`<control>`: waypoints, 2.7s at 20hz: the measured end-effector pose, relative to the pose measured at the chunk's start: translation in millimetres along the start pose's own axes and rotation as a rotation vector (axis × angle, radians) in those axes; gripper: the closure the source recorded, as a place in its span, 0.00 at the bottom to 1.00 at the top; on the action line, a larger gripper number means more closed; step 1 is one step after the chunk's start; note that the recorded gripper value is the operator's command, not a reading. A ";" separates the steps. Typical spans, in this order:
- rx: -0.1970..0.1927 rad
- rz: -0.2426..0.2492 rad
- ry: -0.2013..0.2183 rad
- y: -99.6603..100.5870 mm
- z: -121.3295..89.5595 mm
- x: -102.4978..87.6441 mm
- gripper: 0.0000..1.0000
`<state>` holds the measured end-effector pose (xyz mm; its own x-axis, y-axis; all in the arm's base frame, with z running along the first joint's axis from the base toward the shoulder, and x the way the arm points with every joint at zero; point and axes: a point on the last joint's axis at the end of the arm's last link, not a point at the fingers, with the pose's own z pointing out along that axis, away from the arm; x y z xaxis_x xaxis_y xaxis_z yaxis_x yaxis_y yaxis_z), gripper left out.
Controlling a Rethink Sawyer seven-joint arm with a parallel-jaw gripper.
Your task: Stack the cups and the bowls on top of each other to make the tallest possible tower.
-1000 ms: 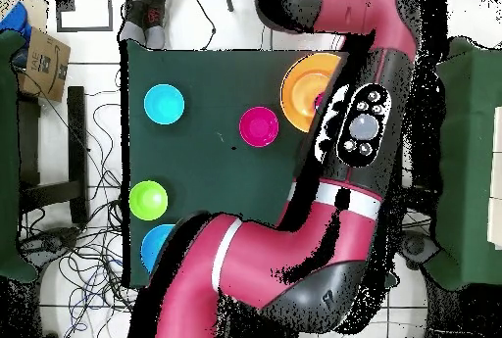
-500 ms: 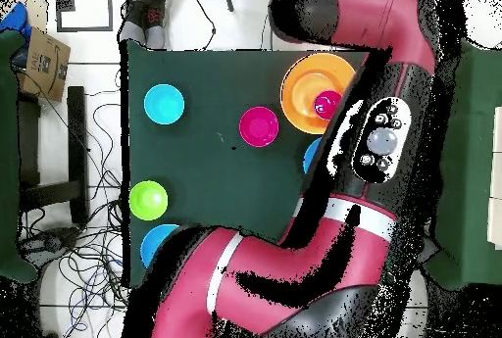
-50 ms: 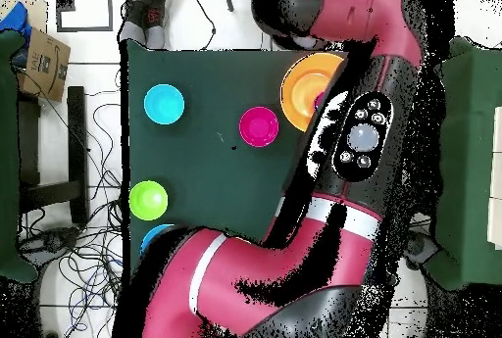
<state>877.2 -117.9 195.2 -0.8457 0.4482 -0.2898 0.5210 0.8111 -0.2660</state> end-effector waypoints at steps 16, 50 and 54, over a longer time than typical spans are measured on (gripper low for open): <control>-0.073 0.017 0.389 31.2 -53.7 56.0 0.00; -0.143 0.299 0.223 93.9 6.4 101.5 0.00; -0.161 0.307 0.203 100.5 25.3 104.6 0.00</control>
<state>844.0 1.0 114.9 -0.6673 0.7312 -0.1416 0.7420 0.6690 -0.0428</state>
